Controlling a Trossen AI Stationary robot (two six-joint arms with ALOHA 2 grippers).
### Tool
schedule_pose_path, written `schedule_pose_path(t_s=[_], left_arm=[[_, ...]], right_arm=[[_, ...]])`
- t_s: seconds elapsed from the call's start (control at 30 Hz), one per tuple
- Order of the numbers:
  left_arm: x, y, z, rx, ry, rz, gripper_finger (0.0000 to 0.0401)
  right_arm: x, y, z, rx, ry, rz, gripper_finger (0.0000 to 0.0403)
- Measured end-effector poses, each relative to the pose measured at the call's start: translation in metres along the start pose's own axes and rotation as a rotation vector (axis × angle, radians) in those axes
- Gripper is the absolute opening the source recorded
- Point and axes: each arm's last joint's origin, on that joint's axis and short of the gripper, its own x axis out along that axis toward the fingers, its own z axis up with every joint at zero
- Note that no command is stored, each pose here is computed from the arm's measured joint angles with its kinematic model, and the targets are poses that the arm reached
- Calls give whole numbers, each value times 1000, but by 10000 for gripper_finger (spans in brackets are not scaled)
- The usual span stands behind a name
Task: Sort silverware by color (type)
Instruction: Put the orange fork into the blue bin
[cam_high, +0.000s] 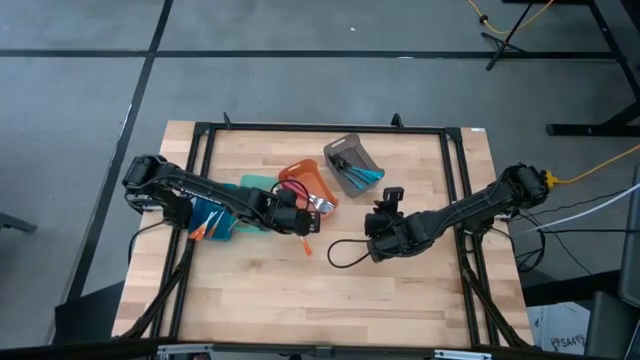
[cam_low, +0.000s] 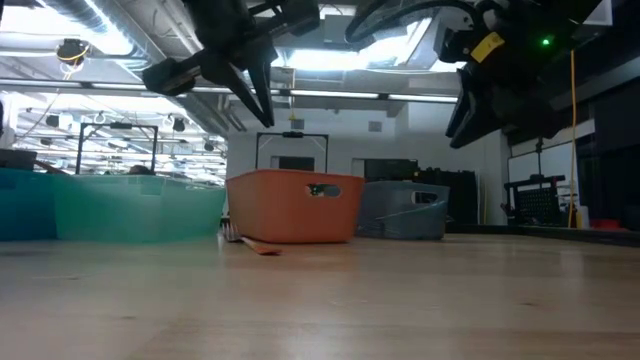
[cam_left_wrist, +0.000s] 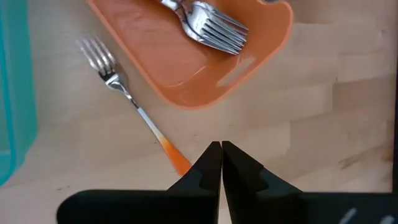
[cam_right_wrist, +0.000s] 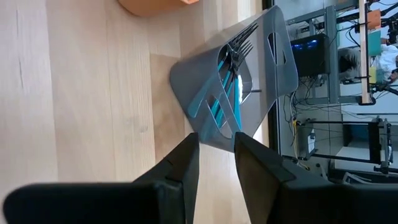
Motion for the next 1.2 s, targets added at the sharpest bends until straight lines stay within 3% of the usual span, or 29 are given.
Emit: schedule_pose_path(t_s=[0.1, 0.27, 0.6, 0.93, 1.2], left_arm=[[0, 0, 0, 52, 7, -4, 5], [0, 0, -2, 25, 73, 2, 12], [16, 21, -6, -42, 111, 85, 87], [32, 37, -7, -87, 66, 104, 87], [40, 41, -11, -150, 65, 37, 87]], right_arm=[[0, 0, 0, 0, 0, 0, 104], [0, 0, 0, 0, 2, 9, 104], [0, 1, 0, 0, 6, 26, 104], [0, 1, 0, 2, 4, 26, 104], [0, 1, 0, 5, 2, 27, 104]])
